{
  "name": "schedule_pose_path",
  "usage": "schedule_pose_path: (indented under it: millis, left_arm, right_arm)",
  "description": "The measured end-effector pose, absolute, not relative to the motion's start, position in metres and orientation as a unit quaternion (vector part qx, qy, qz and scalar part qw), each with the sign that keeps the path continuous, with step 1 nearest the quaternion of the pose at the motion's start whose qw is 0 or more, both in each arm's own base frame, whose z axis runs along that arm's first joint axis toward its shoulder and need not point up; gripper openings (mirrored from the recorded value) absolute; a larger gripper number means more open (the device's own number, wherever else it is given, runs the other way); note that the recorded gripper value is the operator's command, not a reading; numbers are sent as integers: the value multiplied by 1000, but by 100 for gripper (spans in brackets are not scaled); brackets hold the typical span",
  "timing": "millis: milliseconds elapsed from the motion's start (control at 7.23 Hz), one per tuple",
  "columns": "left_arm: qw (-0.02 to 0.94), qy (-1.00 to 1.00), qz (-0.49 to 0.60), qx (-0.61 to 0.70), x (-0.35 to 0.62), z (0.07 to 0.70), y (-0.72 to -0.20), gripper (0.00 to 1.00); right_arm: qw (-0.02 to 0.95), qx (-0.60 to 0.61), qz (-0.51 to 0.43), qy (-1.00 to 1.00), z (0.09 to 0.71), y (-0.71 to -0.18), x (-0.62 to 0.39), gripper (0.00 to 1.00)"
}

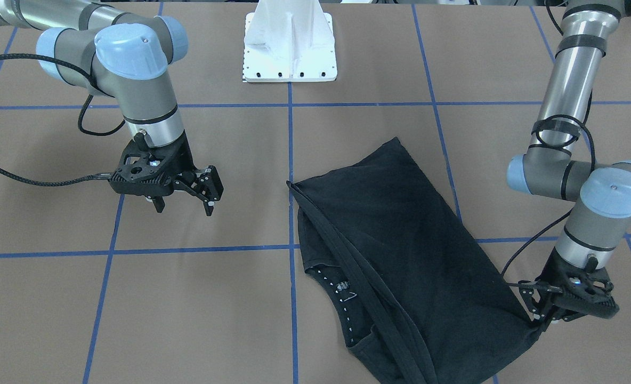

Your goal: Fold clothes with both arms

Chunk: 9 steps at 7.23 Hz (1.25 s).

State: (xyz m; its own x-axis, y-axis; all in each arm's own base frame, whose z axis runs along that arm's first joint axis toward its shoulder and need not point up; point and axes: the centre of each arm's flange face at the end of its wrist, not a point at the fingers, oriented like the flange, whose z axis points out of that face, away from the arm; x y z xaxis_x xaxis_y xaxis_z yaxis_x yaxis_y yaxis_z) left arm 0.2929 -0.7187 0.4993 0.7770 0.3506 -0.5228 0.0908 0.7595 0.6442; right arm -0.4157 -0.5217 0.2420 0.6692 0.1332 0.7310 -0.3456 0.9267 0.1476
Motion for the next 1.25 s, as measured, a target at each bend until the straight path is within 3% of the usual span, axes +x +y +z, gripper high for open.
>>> schedule_pose_path:
  millis: [553,830,1245]
  left_arm:
    - [868,326,109,358,233,497,-732,100]
    - [865,335,104,358,227,496,-726,100]
    - [866,343,90,352,226,501,-717,100]
  right_arm:
    - [899,135,138,-392,220,-507,-462,100]
    - [885,137,174,-410,186,-509,-533,98]
    - [859,145,228,-436,181,-492,-622,92]
